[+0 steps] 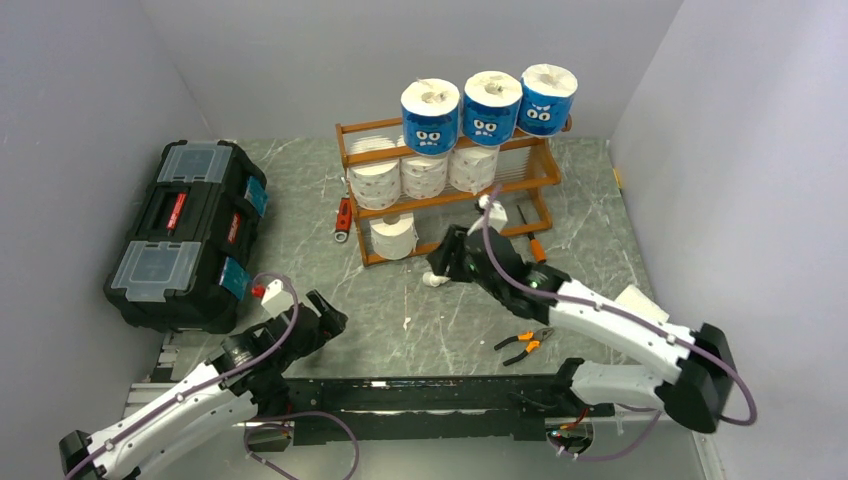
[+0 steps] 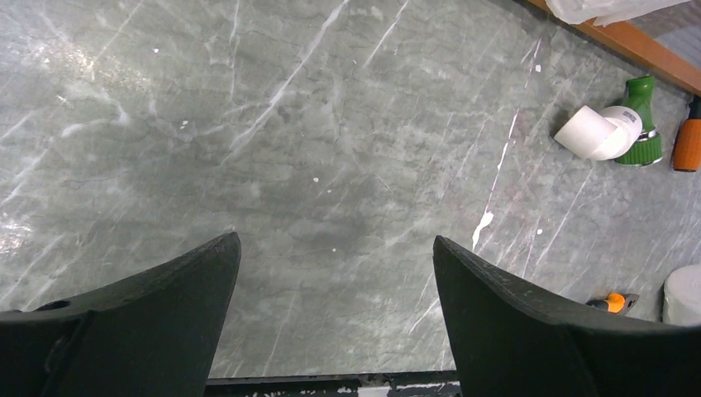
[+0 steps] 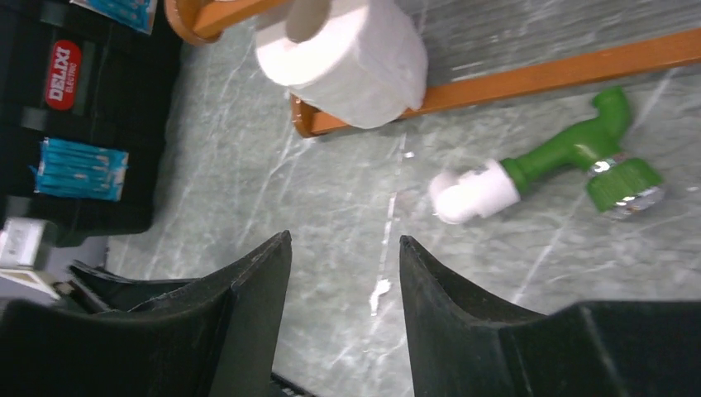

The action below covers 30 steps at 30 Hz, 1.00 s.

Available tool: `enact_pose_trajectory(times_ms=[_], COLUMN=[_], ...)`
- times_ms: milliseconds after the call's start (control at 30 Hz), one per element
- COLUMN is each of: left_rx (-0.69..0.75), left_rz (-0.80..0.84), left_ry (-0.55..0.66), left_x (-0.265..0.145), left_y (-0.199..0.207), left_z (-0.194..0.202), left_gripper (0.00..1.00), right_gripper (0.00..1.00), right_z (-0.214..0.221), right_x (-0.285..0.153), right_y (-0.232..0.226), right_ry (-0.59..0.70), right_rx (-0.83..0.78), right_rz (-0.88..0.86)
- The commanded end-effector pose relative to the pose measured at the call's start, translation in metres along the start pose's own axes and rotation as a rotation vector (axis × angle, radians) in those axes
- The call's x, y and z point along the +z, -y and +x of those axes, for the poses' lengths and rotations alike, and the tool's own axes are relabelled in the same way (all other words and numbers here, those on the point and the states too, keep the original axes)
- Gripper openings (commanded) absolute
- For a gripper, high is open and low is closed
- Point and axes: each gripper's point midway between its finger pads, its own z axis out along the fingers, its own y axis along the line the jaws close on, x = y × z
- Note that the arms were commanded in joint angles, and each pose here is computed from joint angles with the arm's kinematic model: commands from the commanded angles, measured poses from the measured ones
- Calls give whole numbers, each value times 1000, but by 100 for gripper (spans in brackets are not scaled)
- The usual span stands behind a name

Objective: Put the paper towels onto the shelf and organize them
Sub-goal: Place the paper towel on the shelf.

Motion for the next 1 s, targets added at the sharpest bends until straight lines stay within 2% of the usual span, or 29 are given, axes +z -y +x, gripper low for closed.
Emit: enact_pose_trajectory(times_ms=[0,200,300,400,567,967], left_rx=[-7,4,3,-10,-41,-37], left_rz=[39,66,73,77,84,50], left_ry=[13,15,22,28,21,22], left_x=[7,9,9,10,14,13], left_y=[13,23,25,23,21,9], left_z=[-1,-2,-3,-4,1,2], left_gripper=[93,93,93,93,93,93], right_gripper=[53,66,69,70,68,70], right_z=[-20,-9,3,13,12,31], right_x=[-7,-6,-2,12,20,74], right_y=[7,-1,-8,-9,-9,-4], right_ry=[231,382,392,364,484,485], right_rx=[-74,-177,-263,-344,-407,-484], right_rz=[-121,-345,-424,-425,-463,-419])
